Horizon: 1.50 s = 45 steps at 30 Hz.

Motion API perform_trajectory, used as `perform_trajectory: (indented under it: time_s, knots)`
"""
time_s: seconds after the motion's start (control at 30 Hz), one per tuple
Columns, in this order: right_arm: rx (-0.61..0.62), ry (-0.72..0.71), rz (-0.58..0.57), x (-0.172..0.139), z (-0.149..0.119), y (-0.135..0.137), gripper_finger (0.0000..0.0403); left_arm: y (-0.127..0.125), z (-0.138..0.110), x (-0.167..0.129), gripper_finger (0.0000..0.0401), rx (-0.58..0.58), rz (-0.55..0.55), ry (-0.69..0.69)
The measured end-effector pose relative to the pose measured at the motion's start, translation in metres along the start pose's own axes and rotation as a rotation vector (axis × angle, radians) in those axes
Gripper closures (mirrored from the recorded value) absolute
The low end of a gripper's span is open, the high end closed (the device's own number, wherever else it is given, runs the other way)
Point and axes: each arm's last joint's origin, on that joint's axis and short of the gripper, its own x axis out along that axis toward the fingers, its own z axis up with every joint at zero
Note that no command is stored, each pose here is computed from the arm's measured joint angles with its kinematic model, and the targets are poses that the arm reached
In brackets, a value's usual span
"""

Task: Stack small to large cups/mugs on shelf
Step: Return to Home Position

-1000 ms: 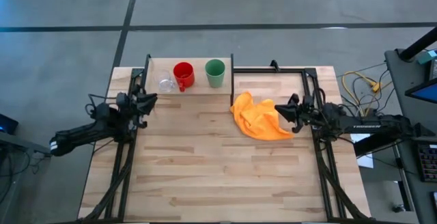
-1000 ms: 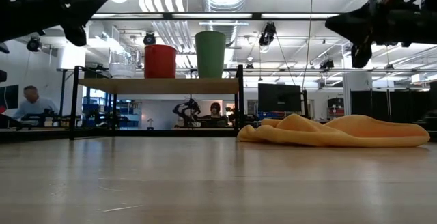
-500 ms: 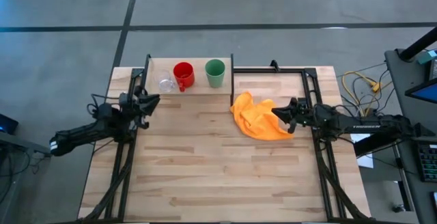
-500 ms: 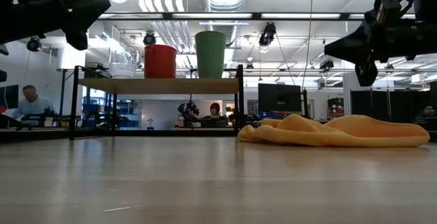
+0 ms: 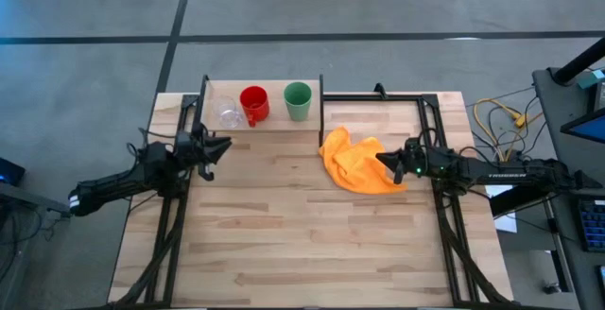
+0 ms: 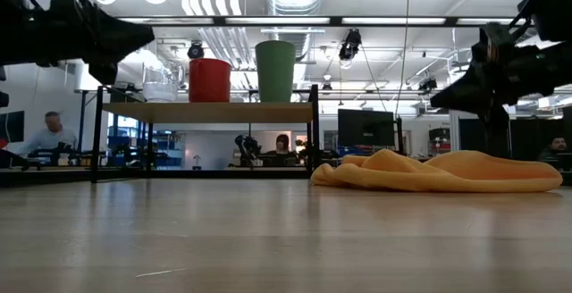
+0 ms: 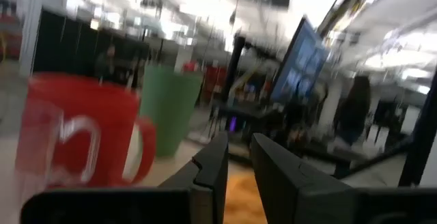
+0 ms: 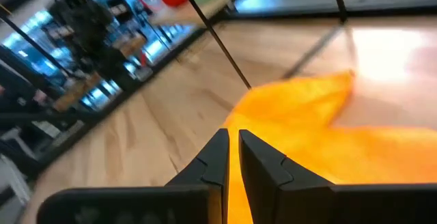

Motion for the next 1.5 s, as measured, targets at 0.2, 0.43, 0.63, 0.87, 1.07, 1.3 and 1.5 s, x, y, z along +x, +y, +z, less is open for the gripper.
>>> perform_trajectory:
  time_s: [0.2, 0.43, 0.63, 0.87, 1.07, 1.3, 1.5]
  knots:
    - [0.012, 0.052, -0.037, -0.001, -0.005, -0.004, 0.0374, 0.001, -0.004, 0.0, 0.0347, 0.002, 0.013, 0.046]
    - [0.006, 0.101, 0.061, -0.003, -0.006, -0.001, 0.0374, 0.002, -0.006, 0.0, 0.0347, 0.011, 0.019, 0.061]
    - [-0.02, 0.139, 0.045, -0.001, -0.009, -0.002, 0.0374, 0.002, -0.007, 0.0, 0.0347, 0.011, 0.022, 0.073]
    - [0.037, 0.233, 0.046, 0.001, -0.015, -0.004, 0.0374, 0.002, -0.007, 0.0, 0.0347, 0.005, 0.021, 0.072]
    - [0.008, 0.223, 0.073, 0.0, -0.013, -0.003, 0.0374, 0.002, -0.007, 0.0, 0.0347, 0.005, 0.021, 0.072]
    - [0.013, 0.288, 0.243, -0.003, -0.012, 0.003, 0.0374, 0.002, -0.007, 0.0, 0.0347, 0.004, 0.021, 0.072]
    - [-0.039, 0.192, 0.371, -0.008, -0.002, 0.011, 0.0374, 0.002, -0.007, 0.0, 0.0347, 0.004, 0.021, 0.071]
